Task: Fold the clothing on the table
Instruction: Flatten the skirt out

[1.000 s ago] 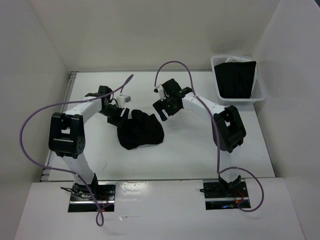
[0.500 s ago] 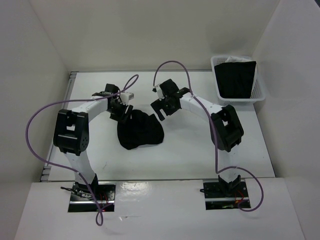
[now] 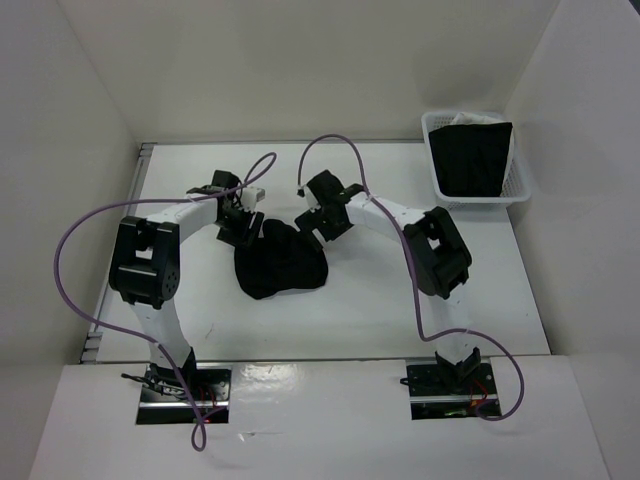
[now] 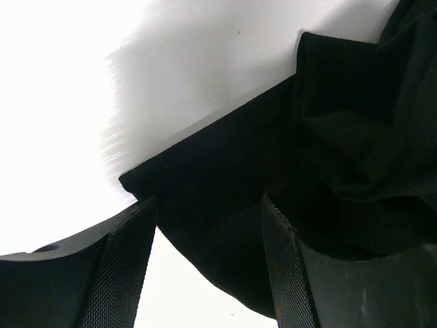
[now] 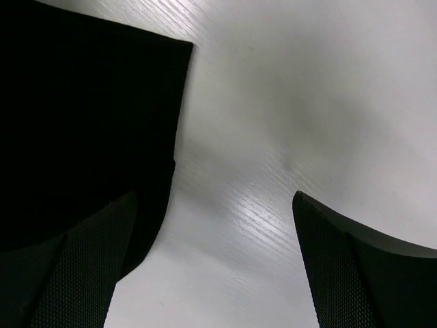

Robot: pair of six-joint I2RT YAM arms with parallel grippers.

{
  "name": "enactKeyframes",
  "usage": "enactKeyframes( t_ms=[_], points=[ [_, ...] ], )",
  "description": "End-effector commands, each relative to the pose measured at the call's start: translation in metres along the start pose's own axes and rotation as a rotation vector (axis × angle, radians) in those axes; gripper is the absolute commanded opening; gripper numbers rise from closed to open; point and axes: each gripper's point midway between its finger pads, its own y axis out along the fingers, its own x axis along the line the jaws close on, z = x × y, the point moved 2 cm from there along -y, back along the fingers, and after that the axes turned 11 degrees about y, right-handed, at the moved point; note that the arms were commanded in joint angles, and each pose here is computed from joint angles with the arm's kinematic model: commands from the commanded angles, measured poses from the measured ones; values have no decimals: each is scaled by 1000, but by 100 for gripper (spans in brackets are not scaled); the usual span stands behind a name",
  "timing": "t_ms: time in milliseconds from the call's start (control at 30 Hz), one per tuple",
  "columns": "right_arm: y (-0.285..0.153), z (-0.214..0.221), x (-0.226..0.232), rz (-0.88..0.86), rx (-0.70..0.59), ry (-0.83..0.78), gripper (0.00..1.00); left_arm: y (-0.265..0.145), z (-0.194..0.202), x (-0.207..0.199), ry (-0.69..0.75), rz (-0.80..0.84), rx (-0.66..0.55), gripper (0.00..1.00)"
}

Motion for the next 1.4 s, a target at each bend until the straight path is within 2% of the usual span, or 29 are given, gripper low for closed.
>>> enactKeyframes(
  t_ms=[0, 167, 267, 433, 567, 900, 1033, 1200, 1267, 1367],
  points=[
    [-10, -32, 16, -37, -100, 2, 98, 0, -1, 1, -18, -2, -4, 69],
    [-4, -25, 20, 19, -89, -23, 98, 7, 8, 4, -40, -17, 38, 69],
    [7, -18, 10, 112, -79, -33, 98, 10, 19, 12, -66, -77, 96, 69],
    [12, -10, -9, 254, -65, -35, 98, 4, 24, 30, -82, -202, 126, 69],
    [11, 0, -39, 410, -59, -29, 98, 0, 32, 38, -110, -238, 146, 69],
    [-28, 12, -149, 531, -58, 198, 98, -26, 48, 54, -166, -232, 143, 69],
    [-45, 21, -168, 562, -49, 228, 98, -36, 49, 49, -166, -198, 139, 69],
    [-68, 17, -160, 506, -64, 212, 98, -53, 50, 25, -114, -69, 147, 69],
    [-84, 10, -154, 472, -87, 202, 98, -66, 42, 16, -78, -23, 104, 69],
    [-101, -3, -135, 397, -135, 173, 98, -87, 23, 17, -24, -43, 18, 69]
  ],
)
